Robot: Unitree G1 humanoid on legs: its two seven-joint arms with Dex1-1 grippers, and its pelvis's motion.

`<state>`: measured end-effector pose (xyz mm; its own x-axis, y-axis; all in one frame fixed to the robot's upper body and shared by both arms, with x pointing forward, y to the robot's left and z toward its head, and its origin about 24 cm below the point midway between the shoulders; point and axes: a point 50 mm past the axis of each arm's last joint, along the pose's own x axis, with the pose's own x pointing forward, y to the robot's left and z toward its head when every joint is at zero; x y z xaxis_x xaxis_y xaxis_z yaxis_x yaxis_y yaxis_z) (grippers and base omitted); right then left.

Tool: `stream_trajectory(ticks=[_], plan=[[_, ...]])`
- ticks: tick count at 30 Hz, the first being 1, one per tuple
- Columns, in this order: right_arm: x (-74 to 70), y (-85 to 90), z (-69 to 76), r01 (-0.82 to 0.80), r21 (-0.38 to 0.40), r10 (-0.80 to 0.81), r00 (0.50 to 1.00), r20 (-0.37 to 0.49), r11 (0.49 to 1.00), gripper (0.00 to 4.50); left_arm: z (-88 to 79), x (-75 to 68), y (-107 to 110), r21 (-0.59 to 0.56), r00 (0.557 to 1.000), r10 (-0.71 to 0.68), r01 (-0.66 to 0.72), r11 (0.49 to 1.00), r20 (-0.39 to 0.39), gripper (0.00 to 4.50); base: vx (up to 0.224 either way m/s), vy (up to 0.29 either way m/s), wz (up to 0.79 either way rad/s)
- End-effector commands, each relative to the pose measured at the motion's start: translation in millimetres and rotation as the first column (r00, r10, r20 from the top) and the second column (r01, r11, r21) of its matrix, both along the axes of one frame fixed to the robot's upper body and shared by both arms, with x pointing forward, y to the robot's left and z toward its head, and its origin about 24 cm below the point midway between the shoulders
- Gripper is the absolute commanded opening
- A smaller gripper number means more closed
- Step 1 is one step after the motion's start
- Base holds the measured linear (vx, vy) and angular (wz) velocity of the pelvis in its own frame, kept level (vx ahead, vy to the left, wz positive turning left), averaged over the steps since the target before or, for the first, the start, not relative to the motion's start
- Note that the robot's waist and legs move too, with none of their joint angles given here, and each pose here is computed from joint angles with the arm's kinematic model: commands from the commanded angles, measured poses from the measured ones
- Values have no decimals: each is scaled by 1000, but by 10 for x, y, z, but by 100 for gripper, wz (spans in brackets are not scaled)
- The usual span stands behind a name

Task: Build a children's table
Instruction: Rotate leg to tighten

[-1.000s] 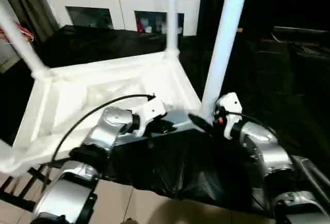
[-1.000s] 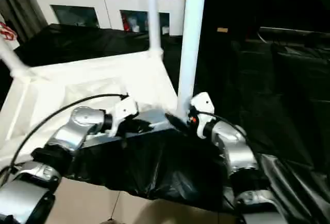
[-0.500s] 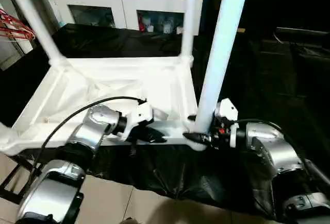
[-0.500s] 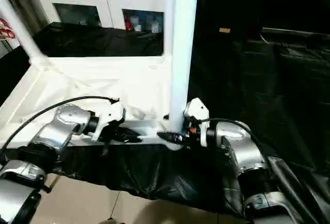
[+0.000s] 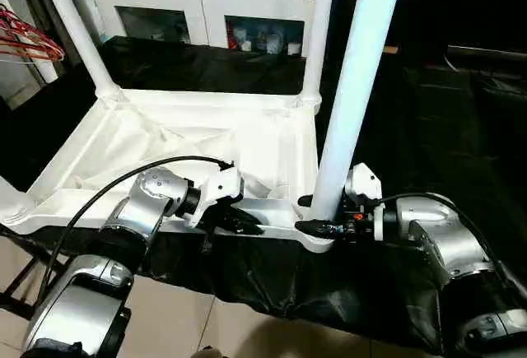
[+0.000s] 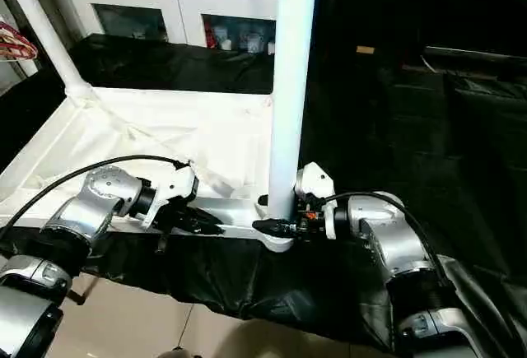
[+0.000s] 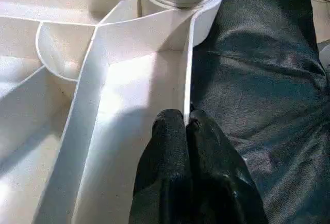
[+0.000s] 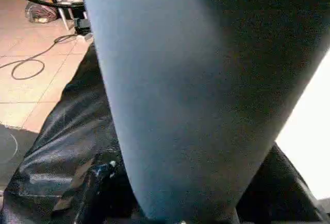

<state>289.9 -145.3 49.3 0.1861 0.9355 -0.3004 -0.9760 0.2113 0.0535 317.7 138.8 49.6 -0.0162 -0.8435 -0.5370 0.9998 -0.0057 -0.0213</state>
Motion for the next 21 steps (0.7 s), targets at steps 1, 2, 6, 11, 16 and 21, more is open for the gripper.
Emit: stream_trajectory(ticks=[1, 2, 6, 11, 16, 21], plan=[[-217, 193, -248, -154, -24, 149, 977, -155, 988, 201, 105, 58, -50, -31, 999, 19, -18, 999, 49, 0, 0, 0, 0], [-217, 193, -248, -154, -24, 149, 977, -155, 988, 201, 105, 58, -50, -31, 999, 19, -18, 999, 49, 0, 0, 0, 0], [-194, 197, -243, -104, -2, 103, 984, -147, 995, 201, 113, 76, -55, -43, 998, 42, -40, 998, 57, 0, 0, 0, 0], [-118, 220, -257, 18, 16, -16, 992, -124, 1000, 201, 110, 98, -108, -59, 995, 78, -74, 996, 68, 0, 0, 0, 0], [-18, 251, -343, 205, -7, -205, 973, -107, 979, 200, 84, 126, -224, -74, 989, 123, -117, 990, 81, 0, 0, 0, 0], [111, 332, -460, 474, -19, -472, 872, -129, 880, 199, 87, 206, -482, -114, 970, 221, -209, 971, 103, 0, 0, 0, 0]])
